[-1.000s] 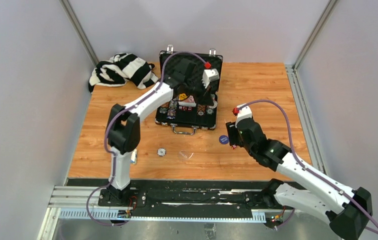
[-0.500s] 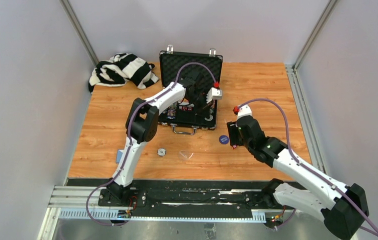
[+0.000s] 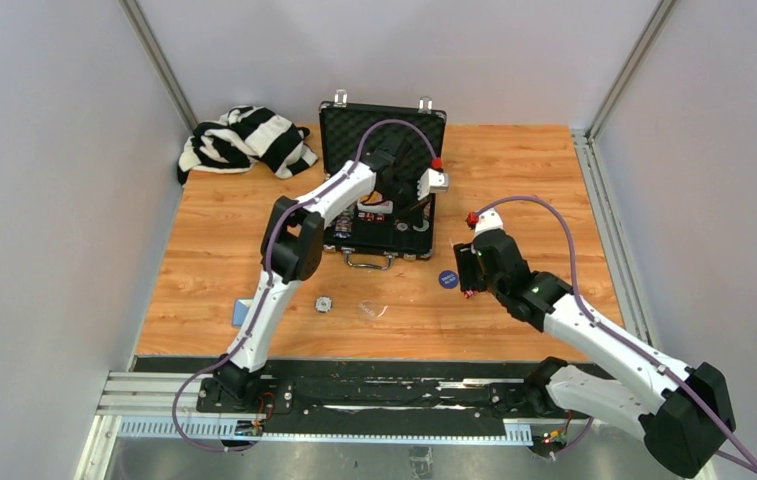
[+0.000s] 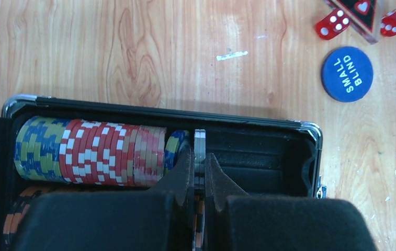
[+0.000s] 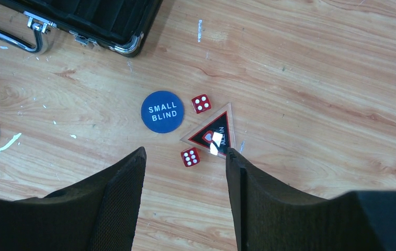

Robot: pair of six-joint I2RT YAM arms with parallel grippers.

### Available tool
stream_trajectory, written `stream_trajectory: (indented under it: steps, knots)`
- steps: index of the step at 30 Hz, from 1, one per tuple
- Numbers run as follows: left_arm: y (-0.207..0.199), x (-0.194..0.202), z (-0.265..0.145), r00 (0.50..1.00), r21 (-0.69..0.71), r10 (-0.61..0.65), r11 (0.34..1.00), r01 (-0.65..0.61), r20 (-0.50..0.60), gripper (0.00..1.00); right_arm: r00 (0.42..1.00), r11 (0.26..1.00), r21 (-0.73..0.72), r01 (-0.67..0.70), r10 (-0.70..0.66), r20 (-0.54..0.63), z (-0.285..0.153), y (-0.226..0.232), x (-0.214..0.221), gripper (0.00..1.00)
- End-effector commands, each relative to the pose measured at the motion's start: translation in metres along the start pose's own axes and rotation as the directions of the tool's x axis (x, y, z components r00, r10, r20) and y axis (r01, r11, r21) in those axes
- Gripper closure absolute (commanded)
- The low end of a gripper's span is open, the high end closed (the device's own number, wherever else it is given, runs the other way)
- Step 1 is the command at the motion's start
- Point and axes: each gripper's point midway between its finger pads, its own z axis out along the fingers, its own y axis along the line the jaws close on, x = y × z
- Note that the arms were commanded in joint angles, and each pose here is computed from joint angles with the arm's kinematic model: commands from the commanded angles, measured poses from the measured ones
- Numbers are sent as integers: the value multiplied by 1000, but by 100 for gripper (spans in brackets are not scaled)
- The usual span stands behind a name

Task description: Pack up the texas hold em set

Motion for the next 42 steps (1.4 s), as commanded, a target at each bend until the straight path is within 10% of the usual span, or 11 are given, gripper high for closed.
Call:
stream_trajectory:
  steps: [1, 24, 42]
  knots:
    - [6, 9, 4, 1000, -13, 1, 1000, -2, -30, 98, 1000, 1000, 1, -16, 16, -12, 5, -4, 6, 43]
    - [37, 8, -1, 997, -169, -66, 984, 57, -48, 69, 999, 999, -33, -34, 33, -36, 16, -2, 13, 42]
    - [55, -30, -33, 1000, -290, -7, 957, 3, -10, 68, 999, 998, -53, -38, 36, -40, 16, 1, 16, 42]
